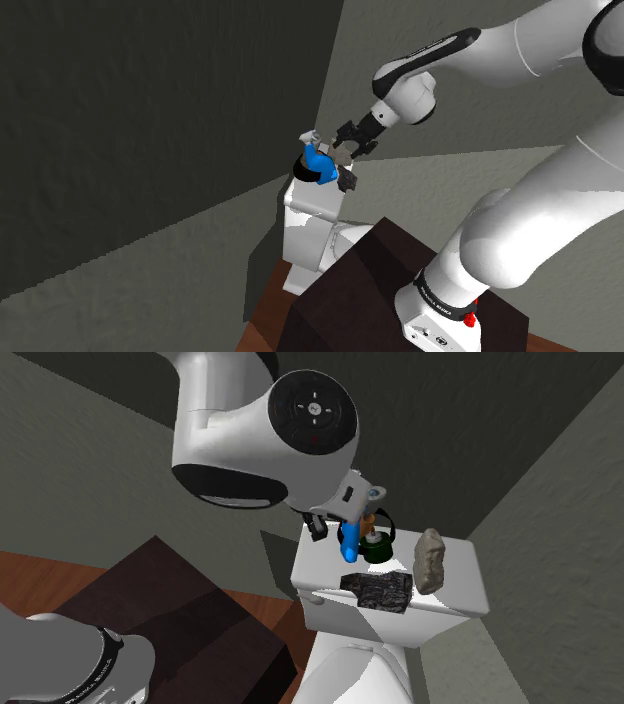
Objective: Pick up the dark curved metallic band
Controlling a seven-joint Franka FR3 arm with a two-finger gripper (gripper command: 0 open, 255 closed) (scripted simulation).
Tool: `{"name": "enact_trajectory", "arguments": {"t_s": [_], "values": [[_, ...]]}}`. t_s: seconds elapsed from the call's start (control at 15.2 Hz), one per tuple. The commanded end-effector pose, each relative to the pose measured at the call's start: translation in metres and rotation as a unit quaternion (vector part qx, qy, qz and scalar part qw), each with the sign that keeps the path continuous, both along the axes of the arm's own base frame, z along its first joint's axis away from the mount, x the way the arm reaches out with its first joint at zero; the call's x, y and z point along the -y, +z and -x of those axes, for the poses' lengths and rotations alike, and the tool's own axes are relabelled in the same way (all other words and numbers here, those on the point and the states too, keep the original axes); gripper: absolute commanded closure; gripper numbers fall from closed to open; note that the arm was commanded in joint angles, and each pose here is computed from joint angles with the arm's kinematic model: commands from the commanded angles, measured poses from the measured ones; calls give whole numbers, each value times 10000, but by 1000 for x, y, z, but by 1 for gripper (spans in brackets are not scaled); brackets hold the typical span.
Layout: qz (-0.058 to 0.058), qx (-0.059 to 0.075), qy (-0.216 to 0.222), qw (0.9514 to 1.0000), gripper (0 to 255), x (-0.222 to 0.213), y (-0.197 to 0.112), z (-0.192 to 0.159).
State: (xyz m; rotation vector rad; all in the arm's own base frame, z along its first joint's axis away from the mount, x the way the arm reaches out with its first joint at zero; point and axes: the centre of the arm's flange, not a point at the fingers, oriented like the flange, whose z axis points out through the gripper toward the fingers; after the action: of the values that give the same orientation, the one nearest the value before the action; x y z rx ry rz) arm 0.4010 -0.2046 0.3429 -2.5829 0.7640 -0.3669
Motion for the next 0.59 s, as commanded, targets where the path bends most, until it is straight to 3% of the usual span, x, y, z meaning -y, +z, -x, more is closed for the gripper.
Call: {"name": "enact_trajectory", "arguments": {"t_s": [0.0, 0.26, 0.53], "values": [[-173, 171, -286, 9993, 0, 16, -19, -6], [-514, 469, -792, 9944, 0, 48, -62, -18], [-853, 765, -1294, 9849, 0, 78, -107, -30]]}}
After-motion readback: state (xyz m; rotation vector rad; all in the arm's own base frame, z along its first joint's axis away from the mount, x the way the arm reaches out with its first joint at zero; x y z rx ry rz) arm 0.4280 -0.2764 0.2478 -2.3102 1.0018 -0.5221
